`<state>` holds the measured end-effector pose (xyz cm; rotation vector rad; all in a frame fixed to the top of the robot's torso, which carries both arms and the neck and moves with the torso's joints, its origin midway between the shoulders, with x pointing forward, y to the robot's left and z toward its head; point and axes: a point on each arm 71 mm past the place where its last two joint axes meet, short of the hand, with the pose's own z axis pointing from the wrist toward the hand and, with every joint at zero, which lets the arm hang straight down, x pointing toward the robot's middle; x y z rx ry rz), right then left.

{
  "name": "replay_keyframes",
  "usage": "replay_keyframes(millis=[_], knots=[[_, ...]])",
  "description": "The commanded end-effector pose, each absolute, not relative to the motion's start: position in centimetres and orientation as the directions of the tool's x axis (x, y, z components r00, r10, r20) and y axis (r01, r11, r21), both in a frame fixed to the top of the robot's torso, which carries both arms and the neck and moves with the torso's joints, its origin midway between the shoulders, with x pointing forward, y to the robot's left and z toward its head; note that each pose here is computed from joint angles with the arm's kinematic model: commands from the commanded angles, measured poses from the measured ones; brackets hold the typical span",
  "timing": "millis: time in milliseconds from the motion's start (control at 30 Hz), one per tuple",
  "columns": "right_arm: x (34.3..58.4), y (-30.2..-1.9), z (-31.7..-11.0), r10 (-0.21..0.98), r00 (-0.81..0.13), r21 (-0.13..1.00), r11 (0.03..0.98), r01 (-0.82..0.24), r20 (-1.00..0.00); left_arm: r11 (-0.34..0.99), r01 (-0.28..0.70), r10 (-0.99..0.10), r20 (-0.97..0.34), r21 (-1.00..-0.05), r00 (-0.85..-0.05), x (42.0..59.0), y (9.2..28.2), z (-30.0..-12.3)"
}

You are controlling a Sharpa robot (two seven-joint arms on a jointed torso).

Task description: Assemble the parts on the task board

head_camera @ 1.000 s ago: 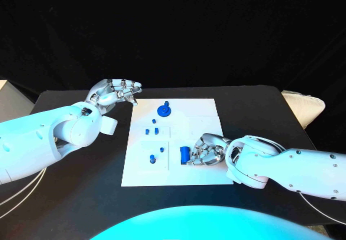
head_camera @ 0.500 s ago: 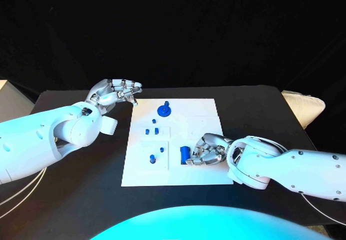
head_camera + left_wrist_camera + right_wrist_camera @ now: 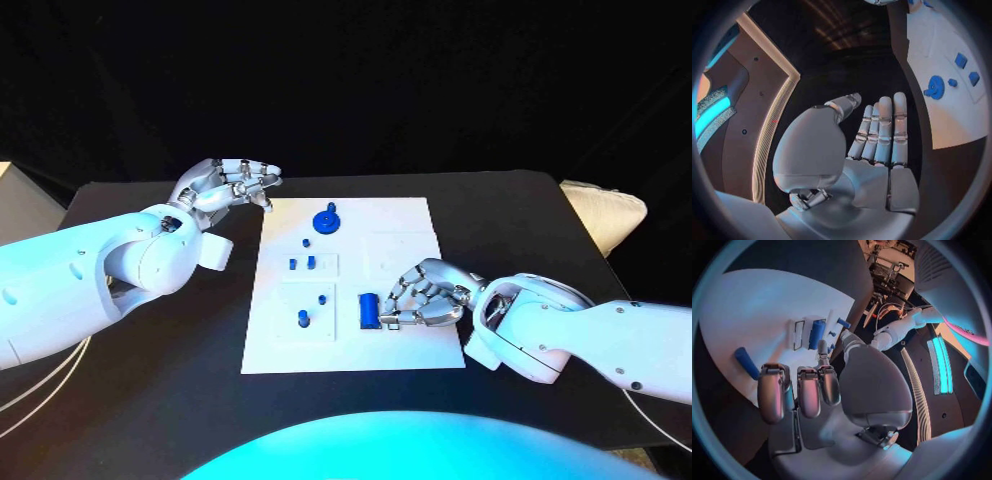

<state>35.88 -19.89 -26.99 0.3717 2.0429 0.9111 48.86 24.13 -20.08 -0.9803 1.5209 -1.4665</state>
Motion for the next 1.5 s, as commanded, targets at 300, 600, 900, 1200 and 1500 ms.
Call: replay_keyframes(millis=[300, 600, 900, 1200, 1500], knots=[[36.6, -26.0, -26.2, 0.581, -0.453, 0.668, 0.743, -0.044, -0.676, 0.018, -0.002, -0.912, -0.016, -1.000, -0.410, 48.7, 23.9, -20.0], [36.2, -28.6, -26.0, 0.487, -0.384, 0.536, 0.844, -0.025, -0.784, 0.019, 0.001, -0.912, -0.018, -1.000, -0.410, 48.5, 24.4, -20.1], [35.7, -28.8, -26.5, 0.410, -0.381, 0.447, 0.895, -0.010, -0.829, 0.017, -0.001, -0.910, -0.015, -1.000, -0.415, 48.4, 24.3, -20.3], [35.6, -27.3, -27.5, 0.388, -0.414, 0.431, 0.902, -0.012, -0.823, 0.017, -0.003, -0.909, -0.014, -1.000, -0.416, 48.4, 24.2, -20.3], [35.7, -26.6, -28.6, 0.348, -0.440, 0.393, 0.919, -0.011, -0.828, 0.017, -0.004, -0.909, -0.013, -1.000, -0.416, 48.3, 24.2, -20.3]])
